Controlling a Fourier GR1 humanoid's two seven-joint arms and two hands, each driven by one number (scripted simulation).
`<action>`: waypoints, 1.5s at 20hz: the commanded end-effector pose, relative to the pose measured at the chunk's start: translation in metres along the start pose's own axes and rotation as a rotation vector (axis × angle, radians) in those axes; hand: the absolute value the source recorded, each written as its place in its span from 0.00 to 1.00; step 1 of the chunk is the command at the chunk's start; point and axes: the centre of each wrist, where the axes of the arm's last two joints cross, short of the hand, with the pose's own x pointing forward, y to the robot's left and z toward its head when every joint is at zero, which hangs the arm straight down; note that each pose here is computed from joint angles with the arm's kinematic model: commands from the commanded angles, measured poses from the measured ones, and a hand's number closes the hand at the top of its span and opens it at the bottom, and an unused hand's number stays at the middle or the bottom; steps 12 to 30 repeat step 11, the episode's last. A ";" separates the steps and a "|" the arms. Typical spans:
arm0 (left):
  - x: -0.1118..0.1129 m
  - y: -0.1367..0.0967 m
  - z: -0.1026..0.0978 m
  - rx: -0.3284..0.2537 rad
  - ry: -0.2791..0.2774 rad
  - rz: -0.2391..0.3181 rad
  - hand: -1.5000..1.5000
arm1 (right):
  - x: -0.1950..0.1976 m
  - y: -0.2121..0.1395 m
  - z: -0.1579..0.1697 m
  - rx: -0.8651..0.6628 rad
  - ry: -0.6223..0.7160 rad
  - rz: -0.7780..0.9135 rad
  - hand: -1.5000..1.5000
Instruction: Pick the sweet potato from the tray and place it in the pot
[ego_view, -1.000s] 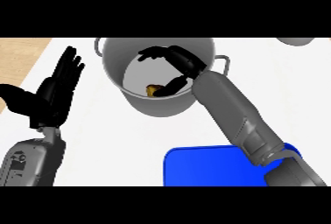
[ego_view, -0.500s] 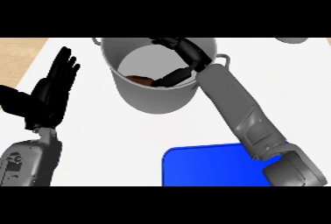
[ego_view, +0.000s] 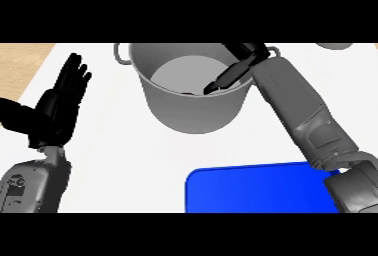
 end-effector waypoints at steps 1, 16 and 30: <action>0.006 0.003 -0.002 0.007 -0.026 -0.002 0.50 | 0.006 -0.035 0.022 0.010 0.032 -0.029 0.00; 0.000 0.005 -0.001 -0.013 -0.007 -0.002 0.50 | 0.023 -0.066 0.035 -0.024 0.038 0.032 0.00; 0.000 0.005 -0.001 -0.013 -0.007 -0.002 0.50 | 0.023 -0.066 0.035 -0.024 0.038 0.032 0.00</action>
